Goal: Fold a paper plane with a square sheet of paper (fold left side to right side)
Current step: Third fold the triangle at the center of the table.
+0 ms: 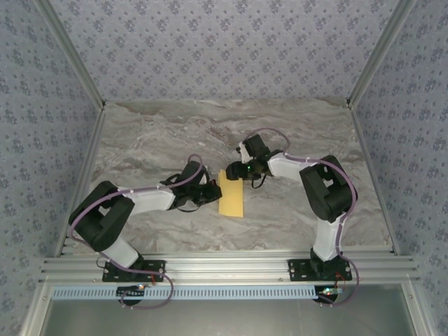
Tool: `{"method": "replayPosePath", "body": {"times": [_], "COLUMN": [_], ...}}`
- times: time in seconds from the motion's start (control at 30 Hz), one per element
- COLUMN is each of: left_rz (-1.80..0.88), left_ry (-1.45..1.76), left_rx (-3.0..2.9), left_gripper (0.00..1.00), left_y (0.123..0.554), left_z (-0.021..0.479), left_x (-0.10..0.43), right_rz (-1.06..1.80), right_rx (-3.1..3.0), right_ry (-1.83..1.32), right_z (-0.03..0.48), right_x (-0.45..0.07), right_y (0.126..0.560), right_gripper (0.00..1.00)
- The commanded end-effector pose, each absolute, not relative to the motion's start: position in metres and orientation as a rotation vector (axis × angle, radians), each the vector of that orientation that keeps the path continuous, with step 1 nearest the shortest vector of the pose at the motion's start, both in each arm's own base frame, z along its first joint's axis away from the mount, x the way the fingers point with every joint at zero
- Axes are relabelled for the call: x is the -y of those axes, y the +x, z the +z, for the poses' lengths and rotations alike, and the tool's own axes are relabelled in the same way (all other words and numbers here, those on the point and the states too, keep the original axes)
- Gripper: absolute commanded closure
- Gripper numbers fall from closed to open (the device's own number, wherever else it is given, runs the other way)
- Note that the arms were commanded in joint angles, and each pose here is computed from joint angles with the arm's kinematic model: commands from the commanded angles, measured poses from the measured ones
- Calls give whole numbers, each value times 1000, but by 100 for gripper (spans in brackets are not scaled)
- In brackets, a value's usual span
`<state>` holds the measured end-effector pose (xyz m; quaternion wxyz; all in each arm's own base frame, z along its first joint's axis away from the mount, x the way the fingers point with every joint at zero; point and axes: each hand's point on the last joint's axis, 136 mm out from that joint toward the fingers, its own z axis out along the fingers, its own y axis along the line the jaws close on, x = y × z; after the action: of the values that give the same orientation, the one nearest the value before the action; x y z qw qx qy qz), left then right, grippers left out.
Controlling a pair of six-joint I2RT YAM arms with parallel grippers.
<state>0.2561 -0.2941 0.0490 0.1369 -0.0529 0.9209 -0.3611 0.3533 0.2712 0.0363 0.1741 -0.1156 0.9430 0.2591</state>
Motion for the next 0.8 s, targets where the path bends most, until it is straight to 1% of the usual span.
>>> {"method": "replayPosePath", "body": {"times": [0.0, 0.1, 0.23, 0.4, 0.5, 0.6, 0.77], "left_rz": [-1072, -1098, -1136, -1169, -1176, -1184, -1191], "left_ry": [-176, -216, -282, -331, -329, -330, -332], "left_rx": [-2643, -2633, -2636, -2624, -2624, -2626, -2624], "left_gripper": [100, 100, 100, 100, 100, 100, 100], "left_y": [252, 250, 247, 247, 247, 246, 246], "left_z": [59, 63, 65, 67, 69, 70, 72], "left_x": [300, 307, 315, 316, 317, 317, 317], "right_rz": [708, 681, 636, 523, 470, 419, 316], "right_rx": [-2553, -2428, -2310, -2216, -2157, -2094, -2018], "right_ry": [-374, -405, -496, -648, -748, -828, -942], "right_z": [65, 91, 111, 110, 104, 99, 91], "right_x": [-265, -252, -239, -227, -229, -234, -246], "right_y": [354, 347, 319, 263, 232, 209, 188], "right_gripper": [33, 26, 23, 21, 21, 21, 20]}}
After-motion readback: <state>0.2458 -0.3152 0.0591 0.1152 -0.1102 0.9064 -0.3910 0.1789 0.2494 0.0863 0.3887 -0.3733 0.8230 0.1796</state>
